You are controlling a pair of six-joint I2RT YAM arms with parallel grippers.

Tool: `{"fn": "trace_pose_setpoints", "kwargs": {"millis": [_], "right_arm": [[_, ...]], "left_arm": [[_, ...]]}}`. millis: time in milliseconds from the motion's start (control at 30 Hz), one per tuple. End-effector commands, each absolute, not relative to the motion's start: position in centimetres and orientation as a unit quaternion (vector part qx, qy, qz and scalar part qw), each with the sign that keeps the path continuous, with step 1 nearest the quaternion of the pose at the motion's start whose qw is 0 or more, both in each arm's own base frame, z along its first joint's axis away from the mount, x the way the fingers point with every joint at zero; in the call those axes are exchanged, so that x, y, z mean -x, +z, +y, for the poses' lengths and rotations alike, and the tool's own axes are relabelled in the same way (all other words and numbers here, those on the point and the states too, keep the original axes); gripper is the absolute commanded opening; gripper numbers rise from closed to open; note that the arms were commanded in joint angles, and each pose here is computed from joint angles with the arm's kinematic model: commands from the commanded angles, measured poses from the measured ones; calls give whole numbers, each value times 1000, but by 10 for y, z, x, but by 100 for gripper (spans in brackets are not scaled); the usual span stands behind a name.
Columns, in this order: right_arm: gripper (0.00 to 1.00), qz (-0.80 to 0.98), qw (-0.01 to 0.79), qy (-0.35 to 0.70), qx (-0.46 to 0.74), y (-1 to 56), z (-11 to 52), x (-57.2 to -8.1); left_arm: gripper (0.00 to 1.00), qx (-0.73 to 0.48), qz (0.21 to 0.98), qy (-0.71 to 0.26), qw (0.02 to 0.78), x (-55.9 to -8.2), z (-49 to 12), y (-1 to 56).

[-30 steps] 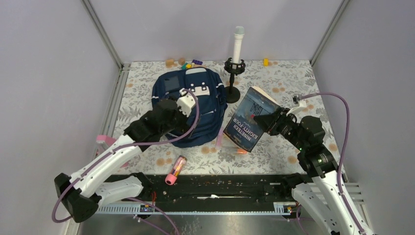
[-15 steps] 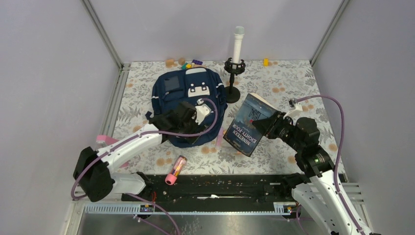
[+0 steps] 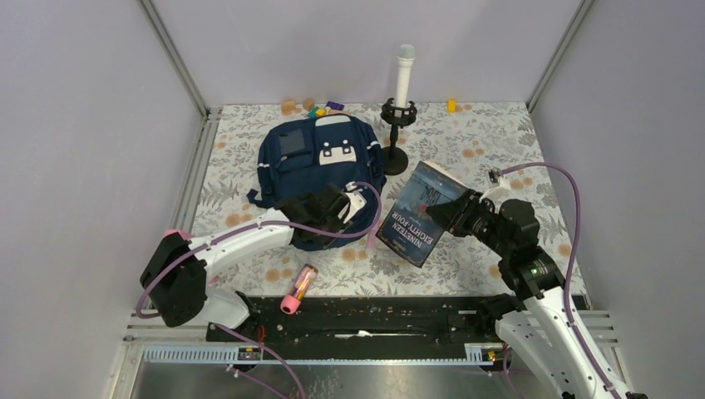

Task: Pack the student bag
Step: Place the book in the student bag.

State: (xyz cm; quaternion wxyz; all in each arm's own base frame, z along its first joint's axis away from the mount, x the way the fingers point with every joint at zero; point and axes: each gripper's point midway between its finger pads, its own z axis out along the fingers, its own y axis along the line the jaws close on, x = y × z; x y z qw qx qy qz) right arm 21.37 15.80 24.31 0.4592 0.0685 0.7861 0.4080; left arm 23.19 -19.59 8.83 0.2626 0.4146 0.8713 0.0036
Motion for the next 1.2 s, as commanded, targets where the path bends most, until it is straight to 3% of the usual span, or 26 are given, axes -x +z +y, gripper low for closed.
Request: {"fn": "trace_pose_setpoints", "kwargs": {"millis": [0, 367, 633, 700, 733, 1000, 1167], "right_arm": [[0, 726, 511, 459, -44, 293, 166, -214], [0, 723, 512, 461, -43, 296, 166, -213], [0, 721, 515, 462, -41, 296, 166, -210], [0, 722, 513, 462, -42, 295, 166, -210], [0, 723, 512, 462, -43, 293, 166, -211], [0, 728, 502, 464, -51, 285, 166, -211], [0, 731, 490, 471, -59, 282, 168, -210]], "left_arm": [[43, -401, 871, 34, 281, -245, -192, 96], [41, -404, 873, 47, 268, -247, -192, 90], [15, -390, 872, 44, 291, -253, -196, 102], [2, -385, 870, 36, 307, -254, -198, 109], [0, -380, 868, 31, 317, -255, -198, 114], [0, -346, 851, -5, 394, -261, -205, 154], [0, -301, 822, -33, 482, -272, -208, 214]]}}
